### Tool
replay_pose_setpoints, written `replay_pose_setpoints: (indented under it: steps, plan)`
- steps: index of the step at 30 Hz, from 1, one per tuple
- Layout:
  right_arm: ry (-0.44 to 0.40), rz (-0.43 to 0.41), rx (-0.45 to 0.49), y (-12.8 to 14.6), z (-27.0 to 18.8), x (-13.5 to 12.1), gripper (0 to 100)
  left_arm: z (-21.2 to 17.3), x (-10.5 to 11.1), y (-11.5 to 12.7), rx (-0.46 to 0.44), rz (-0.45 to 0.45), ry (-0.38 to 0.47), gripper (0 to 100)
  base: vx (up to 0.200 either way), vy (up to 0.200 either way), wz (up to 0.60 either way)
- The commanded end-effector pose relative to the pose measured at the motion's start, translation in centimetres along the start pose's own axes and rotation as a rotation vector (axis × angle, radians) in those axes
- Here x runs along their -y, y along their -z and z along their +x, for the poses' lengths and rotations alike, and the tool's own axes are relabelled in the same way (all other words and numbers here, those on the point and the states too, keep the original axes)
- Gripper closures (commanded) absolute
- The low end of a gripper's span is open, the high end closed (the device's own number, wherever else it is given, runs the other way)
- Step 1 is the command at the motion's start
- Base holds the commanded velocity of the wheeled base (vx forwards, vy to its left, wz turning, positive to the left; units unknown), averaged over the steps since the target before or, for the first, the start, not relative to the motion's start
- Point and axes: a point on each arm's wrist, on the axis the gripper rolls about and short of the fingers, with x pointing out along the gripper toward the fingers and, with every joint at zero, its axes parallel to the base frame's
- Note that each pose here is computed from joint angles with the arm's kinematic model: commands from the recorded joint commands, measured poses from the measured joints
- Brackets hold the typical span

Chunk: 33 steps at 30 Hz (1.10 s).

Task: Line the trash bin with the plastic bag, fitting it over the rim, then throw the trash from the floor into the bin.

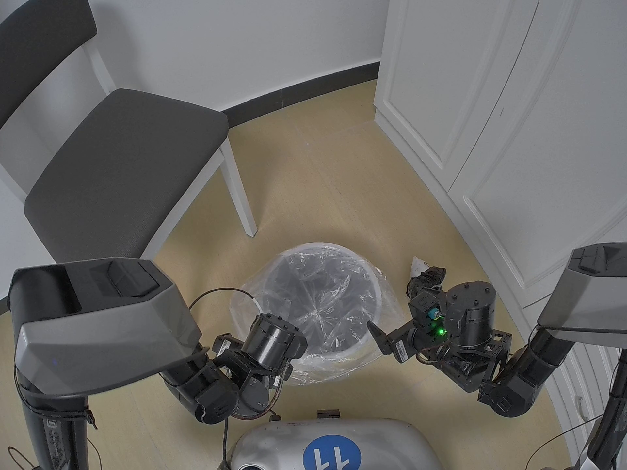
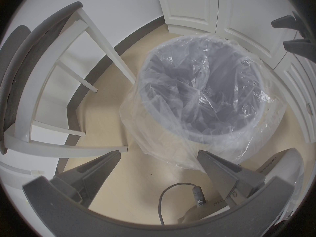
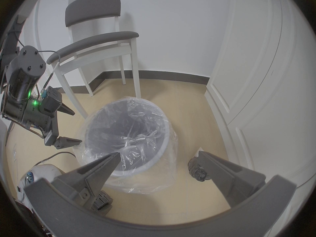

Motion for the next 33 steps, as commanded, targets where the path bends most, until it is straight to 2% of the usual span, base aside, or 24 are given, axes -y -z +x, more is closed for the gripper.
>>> replay_pose_setpoints:
  steps: [1, 8, 17, 24, 29, 33]
  plan:
    - [-0.014, -0.01, -0.022, 0.7, 0.3, -0.6, 0, 0.5, 0.3, 0.9, -0.026, 0.013, -0.002, 0, 0.0, 0.0, 0.0]
    - [-0.031, -0.023, -0.036, 1.2, 0.6, -1.4, 0, 2.1, 1.4, 2.2, -0.064, 0.012, -0.004, 0, 0.0, 0.0, 0.0]
    - [-0.035, -0.029, -0.054, 1.8, 0.9, -1.6, 0, 4.4, 3.4, 2.3, -0.01, -0.021, 0.013, 0, 0.0, 0.0, 0.0]
    - [-0.033, -0.036, -0.072, 2.8, 2.1, -2.5, 0, 4.0, 3.2, 2.1, 0.008, -0.06, 0.017, 0, 0.0, 0.0, 0.0]
    - [0.013, -0.013, -0.033, 2.1, 2.3, -0.9, 0, 1.9, 2.0, 2.2, 0.037, -0.092, 0.039, 0, 0.0, 0.0, 0.0]
    - [0.051, -0.016, -0.027, 1.7, 2.3, 0.8, 0, 0.7, 1.3, 2.5, 0.119, -0.142, 0.078, 0, 0.0, 0.0, 0.0]
